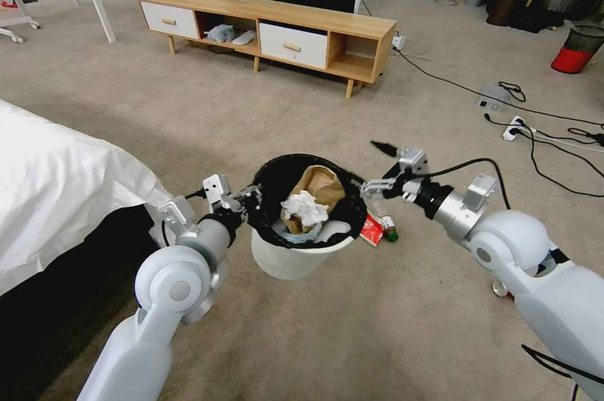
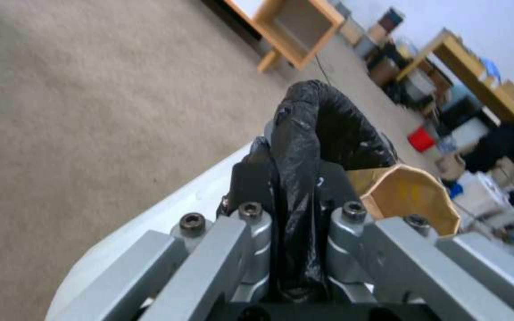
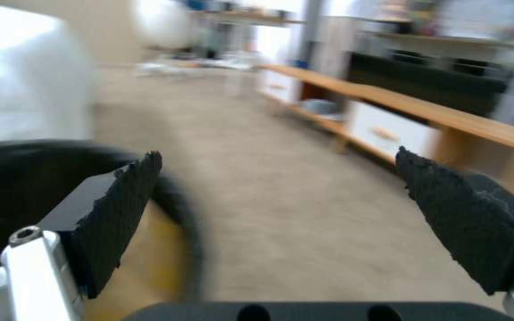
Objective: Pick up the trash bin and place the garbage on the floor into it.
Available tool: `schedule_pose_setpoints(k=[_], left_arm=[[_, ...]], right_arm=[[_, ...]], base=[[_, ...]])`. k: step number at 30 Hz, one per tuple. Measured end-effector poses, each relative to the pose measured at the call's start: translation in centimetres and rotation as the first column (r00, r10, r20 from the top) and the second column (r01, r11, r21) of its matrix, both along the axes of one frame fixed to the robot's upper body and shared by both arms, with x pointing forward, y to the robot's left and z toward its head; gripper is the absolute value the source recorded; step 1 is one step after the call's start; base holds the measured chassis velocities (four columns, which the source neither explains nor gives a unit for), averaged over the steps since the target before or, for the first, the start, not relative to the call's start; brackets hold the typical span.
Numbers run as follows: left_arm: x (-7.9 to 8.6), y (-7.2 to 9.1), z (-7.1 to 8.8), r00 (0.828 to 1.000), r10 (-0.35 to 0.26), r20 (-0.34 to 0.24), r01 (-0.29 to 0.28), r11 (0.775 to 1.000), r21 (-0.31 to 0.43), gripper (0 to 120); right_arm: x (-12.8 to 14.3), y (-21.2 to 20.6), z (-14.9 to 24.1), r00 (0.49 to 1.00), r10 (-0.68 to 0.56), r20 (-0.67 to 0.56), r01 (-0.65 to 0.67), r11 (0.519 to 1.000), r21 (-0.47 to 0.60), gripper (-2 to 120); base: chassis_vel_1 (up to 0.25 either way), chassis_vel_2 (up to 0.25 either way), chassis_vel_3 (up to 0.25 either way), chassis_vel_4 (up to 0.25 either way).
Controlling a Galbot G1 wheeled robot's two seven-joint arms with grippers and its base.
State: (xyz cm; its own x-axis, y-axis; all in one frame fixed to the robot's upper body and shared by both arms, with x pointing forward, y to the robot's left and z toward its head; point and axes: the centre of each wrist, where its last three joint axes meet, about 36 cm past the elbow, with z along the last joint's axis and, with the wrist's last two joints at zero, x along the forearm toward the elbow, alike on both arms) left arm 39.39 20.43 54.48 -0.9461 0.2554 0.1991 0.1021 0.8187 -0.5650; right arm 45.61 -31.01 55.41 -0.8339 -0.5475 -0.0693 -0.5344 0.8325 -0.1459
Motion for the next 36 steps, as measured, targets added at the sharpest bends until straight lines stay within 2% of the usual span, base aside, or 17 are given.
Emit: schedule_pose_setpoints(k=[1, 2, 4, 5, 7, 8, 9, 12, 24, 36], left_arm=[[0.0, 0.2, 0.1, 1.000, 0.011, 0.006, -0.011, 1.000, -0.002, 7], [0.0, 0.2, 0.1, 1.000, 0.011, 0.006, -0.011, 1.000, -0.002, 7], [0.0, 0.4, 0.2, 1.000, 0.023, 0.015, -0.023, 1.000, 0.000, 7], [0.0, 0.4, 0.2, 1.000, 0.023, 0.015, -0.023, 1.000, 0.000, 7], [-0.2, 0.4, 0.4, 0.999, 0.026, 0.022, -0.026, 1.000, 0.002, 7], [-0.2, 0.4, 0.4, 0.999, 0.026, 0.022, -0.026, 1.000, 0.002, 7], [-0.3, 0.4, 0.4, 0.999, 0.026, 0.025, -0.026, 1.000, 0.001, 7], [-0.5, 0.4, 0.6, 0.999, 0.026, 0.030, -0.026, 1.000, 0.000, 7], [-0.8, 0.5, 1.0, 0.998, 0.041, 0.044, -0.040, 0.999, -0.008, 7], [-0.7, 0.7, 1.0, 0.998, 0.037, 0.043, -0.037, 0.999, -0.009, 7]], right_arm=[[0.0, -0.1, 0.2, 0.995, -0.094, -0.014, 0.094, 0.995, 0.023, 100], [0.0, -0.1, 0.2, 0.995, -0.094, -0.014, 0.094, 0.995, 0.023, 100], [0.1, -0.1, 0.4, 0.959, -0.270, -0.080, 0.276, 0.958, 0.076, 100], [0.1, -0.1, 0.4, 0.959, -0.270, -0.080, 0.276, 0.958, 0.076, 100], [0.2, -0.4, 0.5, 0.907, -0.401, -0.132, 0.415, 0.904, 0.102, 100], [0.2, -0.4, 0.5, 0.907, -0.401, -0.132, 0.415, 0.904, 0.102, 100], [0.1, -0.8, 0.5, 0.883, -0.447, -0.143, 0.463, 0.880, 0.106, 100], [-0.2, -1.5, 0.5, 0.859, -0.490, -0.147, 0.506, 0.855, 0.110, 100], [-0.7, -2.0, 0.4, 0.831, -0.547, -0.096, 0.555, 0.823, 0.121, 100], [-0.5, -1.9, 0.0, 0.845, -0.529, -0.076, 0.534, 0.836, 0.125, 100]], base=[[0.000, 0.000, 0.000, 0.000], [0.000, 0.000, 0.000, 0.000], [0.000, 0.000, 0.000, 0.000], [0.000, 0.000, 0.000, 0.000], [0.000, 0.000, 0.000, 0.000], [0.000, 0.000, 0.000, 0.000], [0.000, 0.000, 0.000, 0.000], [0.000, 0.000, 0.000, 0.000], [-0.020, -0.024, -0.026, -0.022], [-0.065, -0.068, -0.075, -0.070]])
